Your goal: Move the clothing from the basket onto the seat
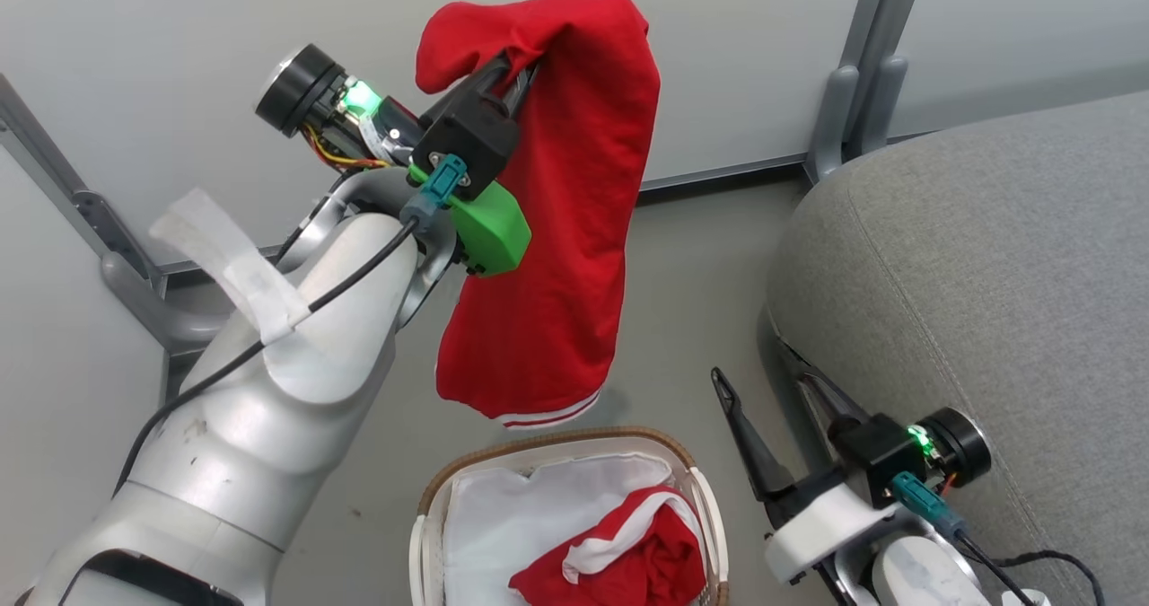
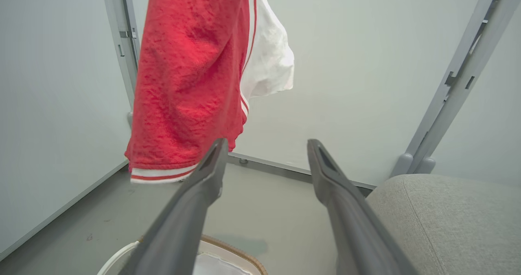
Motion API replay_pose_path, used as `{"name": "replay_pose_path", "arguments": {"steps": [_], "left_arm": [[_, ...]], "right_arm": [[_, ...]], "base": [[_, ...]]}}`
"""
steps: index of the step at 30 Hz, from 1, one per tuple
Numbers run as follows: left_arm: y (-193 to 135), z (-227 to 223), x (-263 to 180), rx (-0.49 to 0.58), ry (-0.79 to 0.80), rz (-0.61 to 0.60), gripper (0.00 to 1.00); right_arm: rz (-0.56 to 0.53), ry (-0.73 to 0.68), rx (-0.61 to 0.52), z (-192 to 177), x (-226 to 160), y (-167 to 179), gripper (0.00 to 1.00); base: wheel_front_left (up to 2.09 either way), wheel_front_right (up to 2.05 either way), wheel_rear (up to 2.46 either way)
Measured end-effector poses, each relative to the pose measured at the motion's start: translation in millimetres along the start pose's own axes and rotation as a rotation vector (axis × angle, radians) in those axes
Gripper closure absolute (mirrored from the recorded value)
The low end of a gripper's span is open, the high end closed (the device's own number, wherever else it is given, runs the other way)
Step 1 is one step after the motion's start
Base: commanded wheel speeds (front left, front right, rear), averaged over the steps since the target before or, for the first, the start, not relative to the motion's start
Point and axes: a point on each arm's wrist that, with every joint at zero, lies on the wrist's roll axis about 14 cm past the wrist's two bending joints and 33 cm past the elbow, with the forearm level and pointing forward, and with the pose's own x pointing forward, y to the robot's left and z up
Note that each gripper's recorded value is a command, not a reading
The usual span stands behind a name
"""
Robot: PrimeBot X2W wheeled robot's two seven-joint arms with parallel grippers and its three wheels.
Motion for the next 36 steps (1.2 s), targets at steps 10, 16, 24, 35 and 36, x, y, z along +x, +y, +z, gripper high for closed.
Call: {"name": "replay_pose_path", "arguments": {"steps": [10, 16, 24, 35, 36], "left_arm": [[-5, 24, 6, 0.024, -0.042, -0.037, 1.00], [-11, 30, 3, 0.018, -0.062, -0.057, 1.00], [-25, 44, -1, 0.019, -0.100, -0.097, 1.00], [-42, 71, -8, -0.016, -0.164, -0.137, 1.00], [-41, 72, -8, -0.017, -0.166, -0.135, 1.00]], "right_arm": [[0.168, -0.118, 0.046, 39, 35, 47, 0.00], [0.194, -0.138, 0.036, 50, 59, 48, 0.00], [0.220, -0.115, 0.010, 48, 80, 51, 0.00], [0.288, -0.121, -0.009, 57, 96, 71, 0.00], [0.291, -0.124, -0.010, 59, 97, 73, 0.54]], "base": [[0.00, 0.00, 0.00], [0.00, 0.00, 0.00], [0.00, 0.00, 0.00], [0.00, 0.00, 0.00], [0.00, 0.00, 0.00]]}}
